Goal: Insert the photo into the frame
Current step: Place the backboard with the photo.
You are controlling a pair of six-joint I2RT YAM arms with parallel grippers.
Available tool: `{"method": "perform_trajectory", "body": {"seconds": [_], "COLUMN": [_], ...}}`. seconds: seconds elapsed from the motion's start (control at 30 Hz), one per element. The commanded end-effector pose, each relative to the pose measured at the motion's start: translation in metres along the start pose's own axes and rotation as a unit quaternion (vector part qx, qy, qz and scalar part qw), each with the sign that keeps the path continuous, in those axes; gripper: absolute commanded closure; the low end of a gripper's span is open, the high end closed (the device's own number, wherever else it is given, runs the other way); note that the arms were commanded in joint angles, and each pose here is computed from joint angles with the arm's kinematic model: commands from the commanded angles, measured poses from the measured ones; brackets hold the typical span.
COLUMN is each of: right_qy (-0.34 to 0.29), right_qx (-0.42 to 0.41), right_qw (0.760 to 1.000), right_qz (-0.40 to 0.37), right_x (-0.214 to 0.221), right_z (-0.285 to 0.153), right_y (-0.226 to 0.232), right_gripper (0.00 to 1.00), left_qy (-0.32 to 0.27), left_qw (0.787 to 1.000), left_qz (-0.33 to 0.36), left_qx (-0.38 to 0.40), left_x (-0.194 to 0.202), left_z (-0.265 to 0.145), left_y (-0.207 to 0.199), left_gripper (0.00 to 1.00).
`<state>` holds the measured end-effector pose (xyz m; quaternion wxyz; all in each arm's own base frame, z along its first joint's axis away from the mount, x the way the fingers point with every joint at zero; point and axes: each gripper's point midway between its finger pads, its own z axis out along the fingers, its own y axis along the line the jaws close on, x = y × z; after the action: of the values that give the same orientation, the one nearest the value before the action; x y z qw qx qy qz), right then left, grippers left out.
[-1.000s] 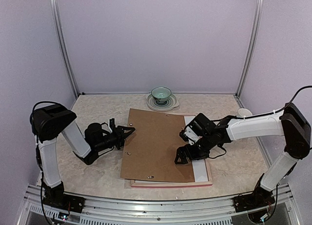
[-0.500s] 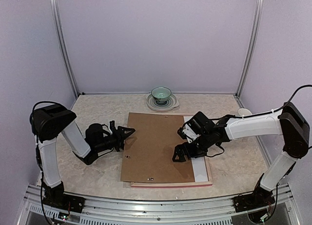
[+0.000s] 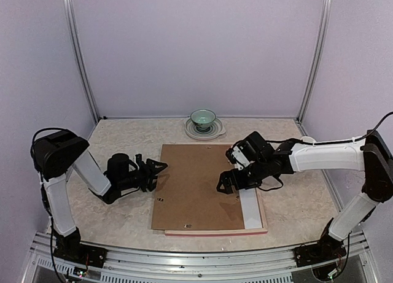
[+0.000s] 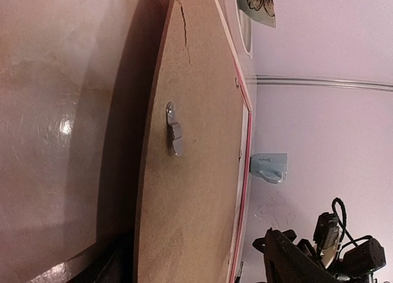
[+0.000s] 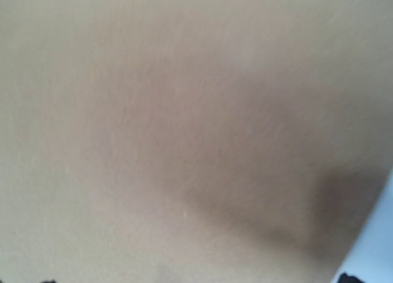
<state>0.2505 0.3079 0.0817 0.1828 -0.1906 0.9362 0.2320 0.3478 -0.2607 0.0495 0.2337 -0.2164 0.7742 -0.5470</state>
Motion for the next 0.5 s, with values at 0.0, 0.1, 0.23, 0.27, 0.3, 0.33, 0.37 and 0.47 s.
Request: {"method": "perform_trajectory", "body": {"seconds": [0.0,0.1,0.23,0.27,0.3,0.33,0.37,0.47], "right_qy": [-0.067,-0.089,-0.097,-0.096,-0.094,-0.093,-0.092,-0.093], "right_qx": [0.040,0.060,0.084,0.090,0.095,0.099,0.101,0.100], "right_qw": [0.996,0.990,0.981,0.980,0.979,0.977,0.976,0.971], "right_qz": [0.042,0.094,0.143,0.150,0.156,0.162,0.171,0.196], "right_x": [-0.028,-0.033,-0.028,-0.026,-0.024,-0.022,-0.020,-0.017], "right_z": [-0.029,-0.038,-0.042,-0.042,-0.041,-0.040,-0.039,-0.035], "right_y": [-0.022,-0.050,-0.082,-0.088,-0.092,-0.096,-0.100,-0.109], "right_gripper": [0.01,0.01,0.01,0.01,0.01,0.01,0.01,0.01], "left_qy": [-0.002,0.000,0.009,0.012,0.014,0.016,0.017,0.019], "left_qw": [0.999,0.998,0.996,0.996,0.995,0.994,0.994,0.994], "left_qz": [0.029,0.044,0.063,0.067,0.071,0.075,0.078,0.080], "left_qx": [-0.024,-0.038,-0.059,-0.065,-0.072,-0.075,-0.076,-0.074], "left_x": [-0.006,-0.009,-0.009,-0.008,-0.008,-0.007,-0.007,-0.006], "left_z": [0.000,0.002,0.006,0.008,0.009,0.010,0.011,0.013], "left_y": [-0.002,-0.005,-0.005,-0.004,-0.004,-0.004,-0.004,-0.007], "left_gripper": [0.29,0.29,0.29,0.28,0.28,0.28,0.28,0.28]}}
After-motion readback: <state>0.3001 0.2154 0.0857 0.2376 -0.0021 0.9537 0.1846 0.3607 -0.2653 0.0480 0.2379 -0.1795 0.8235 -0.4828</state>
